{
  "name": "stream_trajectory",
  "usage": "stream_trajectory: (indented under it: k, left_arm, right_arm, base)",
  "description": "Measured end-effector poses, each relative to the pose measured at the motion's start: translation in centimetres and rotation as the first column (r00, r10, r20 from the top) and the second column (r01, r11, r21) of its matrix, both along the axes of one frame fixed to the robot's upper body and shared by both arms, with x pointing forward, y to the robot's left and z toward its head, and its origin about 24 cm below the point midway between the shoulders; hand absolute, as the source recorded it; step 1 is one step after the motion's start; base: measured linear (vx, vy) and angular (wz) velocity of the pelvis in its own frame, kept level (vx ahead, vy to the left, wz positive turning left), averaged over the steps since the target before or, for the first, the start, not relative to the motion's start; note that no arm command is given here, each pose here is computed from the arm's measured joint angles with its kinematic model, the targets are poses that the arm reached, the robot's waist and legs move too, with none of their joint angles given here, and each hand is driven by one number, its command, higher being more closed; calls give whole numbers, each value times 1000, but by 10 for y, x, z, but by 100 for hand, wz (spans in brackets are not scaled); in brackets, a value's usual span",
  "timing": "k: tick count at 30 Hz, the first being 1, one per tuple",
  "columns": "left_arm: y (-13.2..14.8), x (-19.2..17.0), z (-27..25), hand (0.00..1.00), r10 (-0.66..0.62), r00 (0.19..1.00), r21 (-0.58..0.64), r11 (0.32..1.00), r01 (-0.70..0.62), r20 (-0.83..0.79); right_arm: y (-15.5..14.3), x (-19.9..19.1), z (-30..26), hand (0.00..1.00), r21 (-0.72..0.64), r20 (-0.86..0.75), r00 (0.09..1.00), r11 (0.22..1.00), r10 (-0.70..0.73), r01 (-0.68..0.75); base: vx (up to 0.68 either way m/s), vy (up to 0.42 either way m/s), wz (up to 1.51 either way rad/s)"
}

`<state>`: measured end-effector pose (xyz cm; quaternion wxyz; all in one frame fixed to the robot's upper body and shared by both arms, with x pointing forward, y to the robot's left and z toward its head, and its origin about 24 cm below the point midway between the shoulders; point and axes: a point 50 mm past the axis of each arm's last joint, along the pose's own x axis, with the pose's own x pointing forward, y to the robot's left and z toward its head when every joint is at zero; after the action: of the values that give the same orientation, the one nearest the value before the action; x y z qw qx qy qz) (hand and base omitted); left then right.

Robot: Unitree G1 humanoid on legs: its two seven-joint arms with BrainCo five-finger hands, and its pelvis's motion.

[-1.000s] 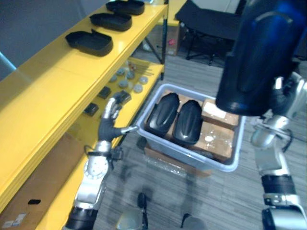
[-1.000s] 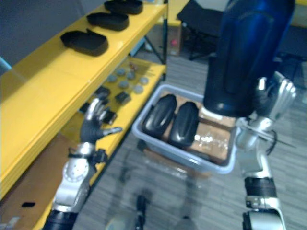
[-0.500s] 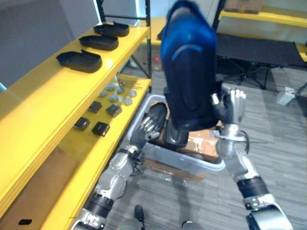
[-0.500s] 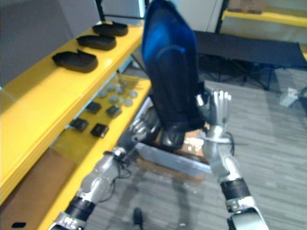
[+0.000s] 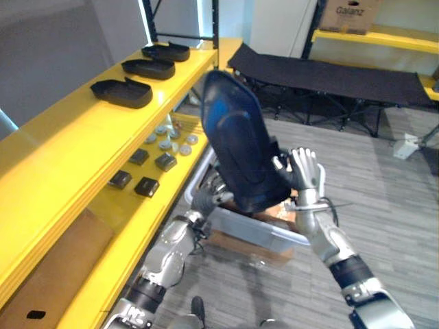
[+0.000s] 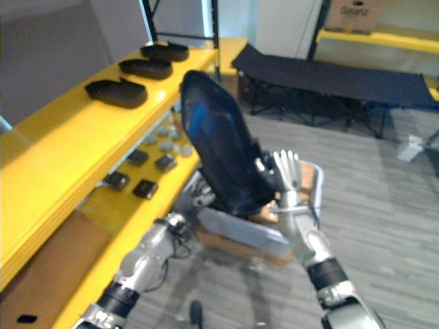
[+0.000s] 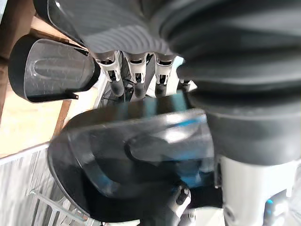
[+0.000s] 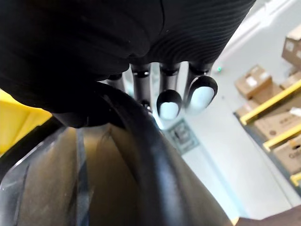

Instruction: Walk over and take plastic housings, then place them on the shelf

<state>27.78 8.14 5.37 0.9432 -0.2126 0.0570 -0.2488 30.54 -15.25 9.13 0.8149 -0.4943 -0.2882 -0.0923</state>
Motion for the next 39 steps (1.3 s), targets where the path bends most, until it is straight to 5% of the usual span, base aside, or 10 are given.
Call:
stream_trajectory:
  k: [16, 17, 39]
  left_arm:
    - [1, -2, -6, 0, 90, 996, 93, 992, -89, -8]
    - [1, -2, -7, 100, 105, 994, 94, 990, -103, -14]
    - [7, -10, -7, 100, 227, 974, 72, 971, -227, 12]
  right_arm:
    - [17, -18, -28, 100, 119, -98, 993, 992, 60, -48]
    - [19, -20, -30, 100, 127, -103, 992, 990, 75, -61]
    - [41, -45, -35, 100, 280, -84, 988, 955, 132, -103]
  base:
    - [10, 1, 0]
    - [0, 0, 0]
    - [0, 0, 0]
